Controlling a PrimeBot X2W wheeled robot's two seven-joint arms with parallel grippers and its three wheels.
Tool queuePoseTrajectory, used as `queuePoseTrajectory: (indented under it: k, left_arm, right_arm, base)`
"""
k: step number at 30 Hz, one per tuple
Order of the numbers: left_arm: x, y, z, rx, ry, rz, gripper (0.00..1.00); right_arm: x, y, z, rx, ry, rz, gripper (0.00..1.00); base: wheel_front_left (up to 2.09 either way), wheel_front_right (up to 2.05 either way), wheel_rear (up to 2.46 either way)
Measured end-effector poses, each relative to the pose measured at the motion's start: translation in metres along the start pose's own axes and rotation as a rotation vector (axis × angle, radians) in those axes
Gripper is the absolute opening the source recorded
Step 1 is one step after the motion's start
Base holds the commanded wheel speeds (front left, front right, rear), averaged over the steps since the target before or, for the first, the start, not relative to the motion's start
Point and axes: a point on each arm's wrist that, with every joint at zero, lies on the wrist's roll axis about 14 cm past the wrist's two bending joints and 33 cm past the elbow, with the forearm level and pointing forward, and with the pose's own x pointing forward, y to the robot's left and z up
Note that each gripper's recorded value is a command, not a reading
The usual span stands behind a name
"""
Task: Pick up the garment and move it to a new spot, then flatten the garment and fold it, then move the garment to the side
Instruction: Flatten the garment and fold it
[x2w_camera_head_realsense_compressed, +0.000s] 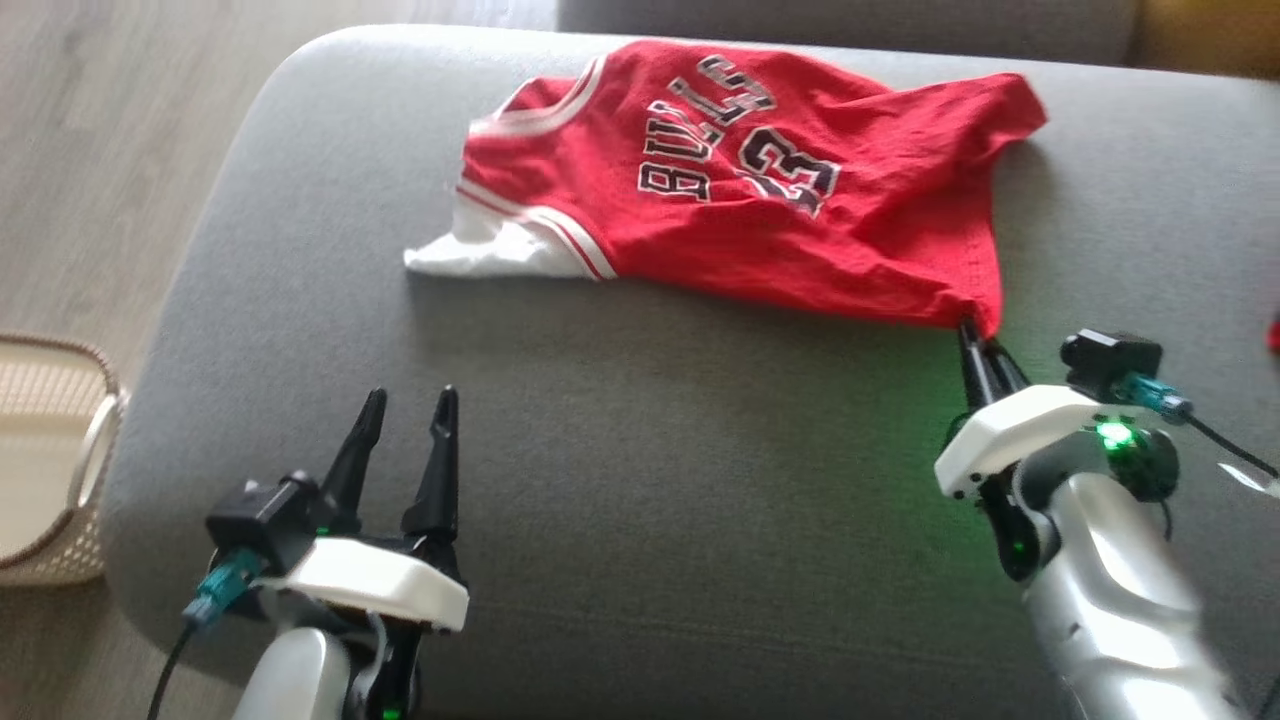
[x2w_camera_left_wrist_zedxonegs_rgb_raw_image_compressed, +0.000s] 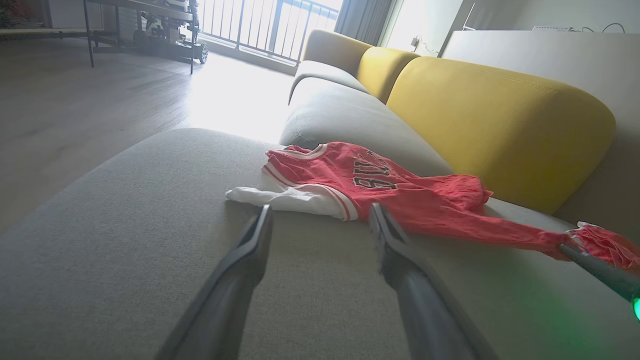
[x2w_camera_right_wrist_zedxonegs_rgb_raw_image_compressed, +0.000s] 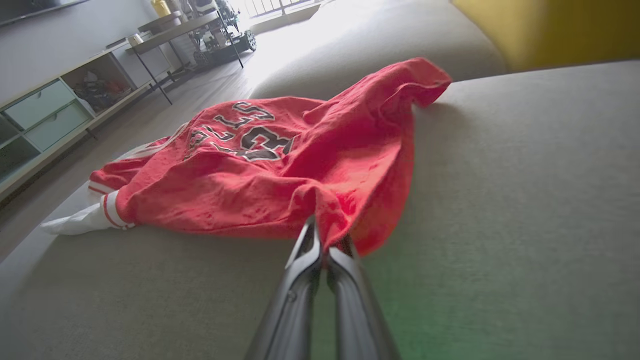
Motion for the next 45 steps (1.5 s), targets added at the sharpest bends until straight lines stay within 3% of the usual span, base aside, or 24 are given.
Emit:
queuePoseTrajectory:
  k: [11, 20, 21, 22, 23, 30, 36, 39, 45]
  left_arm:
    - [0.003, -0.022, -0.003, -0.011, 0.003, -0.069, 1.0]
    - [0.004, -0.023, -0.005, -0.007, 0.009, -0.075, 1.0]
    - [0.003, -0.023, -0.005, -0.007, 0.011, -0.073, 1.0]
    - [0.003, -0.022, -0.005, -0.007, 0.012, -0.071, 1.0]
    - [0.002, -0.022, -0.006, -0.007, 0.013, -0.069, 1.0]
    - [0.001, -0.023, -0.003, -0.006, 0.005, -0.076, 1.0]
    - [0.002, -0.028, -0.002, 0.002, 0.001, -0.095, 1.0]
    - [0.003, -0.032, -0.009, 0.004, 0.024, -0.108, 1.0]
    - [0.003, -0.042, -0.048, 0.083, 0.15, -0.161, 1.0]
  right_arm:
    - [-0.051, -0.041, 0.025, -0.09, 0.004, -0.106, 0.0]
    - [-0.09, -0.069, 0.001, -0.051, 0.119, -0.198, 0.0]
    - [-0.091, -0.068, -0.002, -0.05, 0.128, -0.198, 0.28]
    - [-0.091, -0.067, -0.004, -0.049, 0.132, -0.197, 0.92]
    - [-0.091, -0.067, -0.005, -0.051, 0.134, -0.195, 1.0]
    - [-0.091, -0.064, 0.018, -0.083, 0.017, -0.189, 1.0]
    - [-0.088, -0.038, 0.074, -0.061, -0.23, -0.111, 1.0]
    - [-0.087, -0.02, 0.076, -0.052, -0.259, -0.057, 1.0]
    - [-0.085, -0.018, 0.069, -0.04, -0.251, -0.043, 1.0]
  base:
    - [0.0, 0.0, 0.0]
    - [0.0, 0.0, 0.0]
    - [0.0, 0.0, 0.0]
    - [0.0, 0.0, 0.0]
    - [0.0, 0.0, 0.0]
    - [0.0, 0.0, 0.0]
    - [0.0, 0.0, 0.0]
    - [0.0, 0.0, 0.0]
    - [0.0, 0.0, 0.0]
